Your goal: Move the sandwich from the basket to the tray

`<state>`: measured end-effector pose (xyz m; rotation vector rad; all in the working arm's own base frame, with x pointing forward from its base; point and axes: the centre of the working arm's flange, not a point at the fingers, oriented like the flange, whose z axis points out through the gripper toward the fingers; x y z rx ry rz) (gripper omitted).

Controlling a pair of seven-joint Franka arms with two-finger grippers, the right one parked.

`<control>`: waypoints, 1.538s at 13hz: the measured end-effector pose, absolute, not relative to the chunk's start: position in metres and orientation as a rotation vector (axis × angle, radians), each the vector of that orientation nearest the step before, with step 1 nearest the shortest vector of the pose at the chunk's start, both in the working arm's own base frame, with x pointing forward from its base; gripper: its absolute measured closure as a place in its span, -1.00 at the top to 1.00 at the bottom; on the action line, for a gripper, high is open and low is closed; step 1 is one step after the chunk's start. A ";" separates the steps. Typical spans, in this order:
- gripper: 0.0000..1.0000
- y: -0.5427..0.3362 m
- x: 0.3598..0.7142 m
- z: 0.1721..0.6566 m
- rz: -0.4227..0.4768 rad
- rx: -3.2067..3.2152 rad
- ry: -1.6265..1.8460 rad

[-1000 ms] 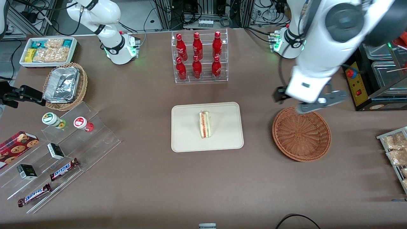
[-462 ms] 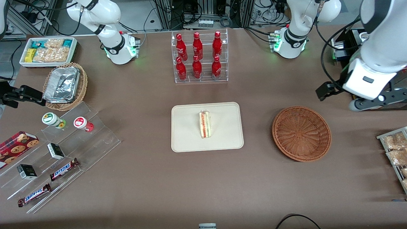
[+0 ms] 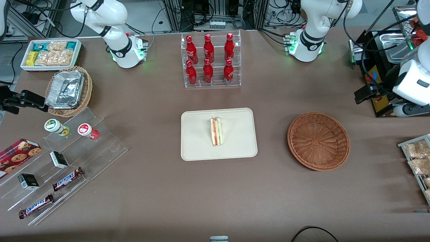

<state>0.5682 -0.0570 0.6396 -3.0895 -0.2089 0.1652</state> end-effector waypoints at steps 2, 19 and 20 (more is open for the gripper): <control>1.00 -0.058 0.565 0.639 0.177 -3.106 -0.173; 1.00 -0.060 0.519 0.664 0.141 -3.124 -0.077; 1.00 -0.060 0.519 0.664 0.140 -3.124 -0.077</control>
